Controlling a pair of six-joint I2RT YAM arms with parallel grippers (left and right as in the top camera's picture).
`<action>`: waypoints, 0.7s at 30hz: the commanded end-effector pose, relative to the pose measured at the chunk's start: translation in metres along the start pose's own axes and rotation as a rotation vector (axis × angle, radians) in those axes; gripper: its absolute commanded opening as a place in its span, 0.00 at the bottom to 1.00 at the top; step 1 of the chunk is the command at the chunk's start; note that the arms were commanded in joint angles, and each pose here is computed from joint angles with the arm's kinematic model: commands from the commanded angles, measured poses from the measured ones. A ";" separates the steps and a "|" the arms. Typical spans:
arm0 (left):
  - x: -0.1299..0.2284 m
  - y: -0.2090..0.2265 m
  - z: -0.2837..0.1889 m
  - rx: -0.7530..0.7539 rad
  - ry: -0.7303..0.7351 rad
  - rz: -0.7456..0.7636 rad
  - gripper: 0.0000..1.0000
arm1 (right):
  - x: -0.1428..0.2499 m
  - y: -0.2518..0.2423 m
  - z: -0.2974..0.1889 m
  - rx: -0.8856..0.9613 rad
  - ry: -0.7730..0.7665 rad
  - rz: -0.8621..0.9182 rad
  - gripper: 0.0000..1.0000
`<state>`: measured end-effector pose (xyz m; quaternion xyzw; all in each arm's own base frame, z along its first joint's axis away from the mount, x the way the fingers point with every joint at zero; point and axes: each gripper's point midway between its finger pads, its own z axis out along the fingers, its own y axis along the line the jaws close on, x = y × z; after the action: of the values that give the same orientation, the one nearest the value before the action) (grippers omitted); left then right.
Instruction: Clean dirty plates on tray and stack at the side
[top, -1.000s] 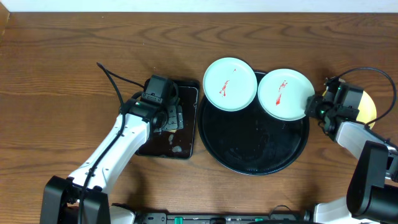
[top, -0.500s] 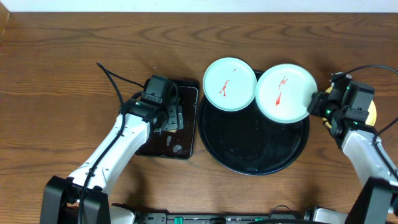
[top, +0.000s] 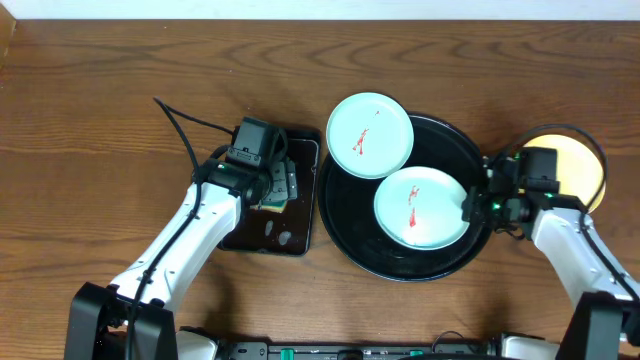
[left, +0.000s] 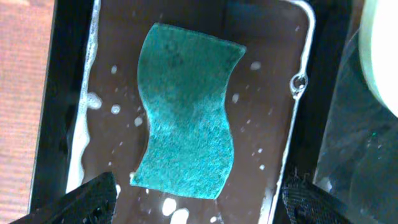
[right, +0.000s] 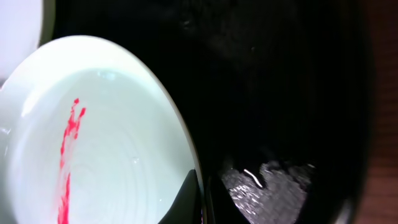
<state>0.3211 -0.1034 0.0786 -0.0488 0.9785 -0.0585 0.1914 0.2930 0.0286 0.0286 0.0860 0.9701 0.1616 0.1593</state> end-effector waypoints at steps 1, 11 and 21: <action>-0.006 0.000 0.001 0.000 -0.023 0.010 0.86 | 0.001 0.005 0.006 0.008 0.011 -0.038 0.01; -0.006 0.007 0.038 -0.063 0.003 0.012 0.86 | -0.004 0.012 0.010 -0.004 -0.006 -0.047 0.01; 0.006 0.015 0.079 -0.109 0.066 0.018 0.62 | -0.003 0.012 0.010 -0.003 -0.006 -0.046 0.01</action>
<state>0.3440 -0.1010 0.0084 -0.0518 0.9856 -0.0169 0.1604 0.2996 0.0392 0.0253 0.0640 0.9714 0.1558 0.1672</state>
